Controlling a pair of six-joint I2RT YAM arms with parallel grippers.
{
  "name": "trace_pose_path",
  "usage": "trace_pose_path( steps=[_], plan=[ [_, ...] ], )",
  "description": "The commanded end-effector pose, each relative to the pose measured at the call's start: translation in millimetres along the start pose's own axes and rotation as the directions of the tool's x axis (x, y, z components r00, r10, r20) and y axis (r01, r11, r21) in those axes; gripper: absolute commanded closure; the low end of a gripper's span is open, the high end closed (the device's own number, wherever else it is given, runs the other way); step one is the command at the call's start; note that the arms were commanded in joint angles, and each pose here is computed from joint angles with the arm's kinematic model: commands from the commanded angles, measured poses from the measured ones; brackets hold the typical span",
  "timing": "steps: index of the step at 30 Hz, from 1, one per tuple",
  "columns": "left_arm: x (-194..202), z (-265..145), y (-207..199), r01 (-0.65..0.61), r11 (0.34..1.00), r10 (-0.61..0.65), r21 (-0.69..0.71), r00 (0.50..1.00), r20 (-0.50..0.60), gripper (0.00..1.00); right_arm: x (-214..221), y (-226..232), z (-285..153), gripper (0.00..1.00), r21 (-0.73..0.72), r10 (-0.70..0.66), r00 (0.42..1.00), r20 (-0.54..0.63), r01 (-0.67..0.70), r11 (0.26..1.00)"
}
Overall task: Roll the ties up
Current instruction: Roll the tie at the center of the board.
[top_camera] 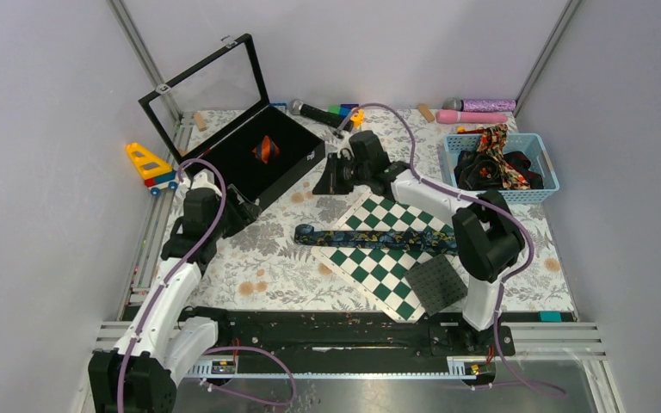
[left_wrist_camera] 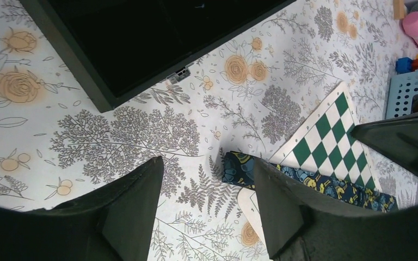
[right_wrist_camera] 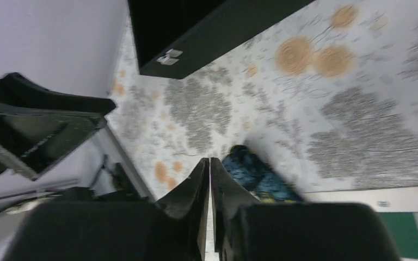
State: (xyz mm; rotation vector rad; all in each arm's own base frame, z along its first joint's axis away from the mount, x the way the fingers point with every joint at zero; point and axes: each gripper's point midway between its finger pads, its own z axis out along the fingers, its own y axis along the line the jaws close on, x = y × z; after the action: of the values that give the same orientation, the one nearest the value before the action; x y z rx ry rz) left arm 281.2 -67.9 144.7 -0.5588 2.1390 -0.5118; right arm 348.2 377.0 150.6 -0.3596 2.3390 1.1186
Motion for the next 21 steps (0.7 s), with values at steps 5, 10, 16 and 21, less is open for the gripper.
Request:
trace_pose_path(
  steps=[5,10,16,21],
  plan=[
    [-14.4,0.6,-22.6,-0.017,0.995,0.014,0.096,1.0,0.027,0.4,15.3,54.0,25.2,0.98,-0.311,0.375,0.927,0.008,-0.354,0.882],
    [-10.7,3.2,-19.5,-0.012,0.996,0.011,0.086,1.0,0.013,0.42,35.9,54.2,46.3,1.0,-0.308,0.447,0.895,-0.009,-0.428,0.85],
    [-9.0,4.3,-17.6,-0.008,0.997,0.007,0.079,1.0,0.008,0.43,61.8,31.8,59.4,1.0,-0.223,0.507,0.862,-0.011,-0.496,0.839],
    [-6.4,6.5,-16.1,0.001,0.997,-0.001,0.076,1.0,0.0,0.43,75.9,19.4,63.0,1.0,-0.182,0.516,0.856,-0.023,-0.511,0.84]
  ],
)
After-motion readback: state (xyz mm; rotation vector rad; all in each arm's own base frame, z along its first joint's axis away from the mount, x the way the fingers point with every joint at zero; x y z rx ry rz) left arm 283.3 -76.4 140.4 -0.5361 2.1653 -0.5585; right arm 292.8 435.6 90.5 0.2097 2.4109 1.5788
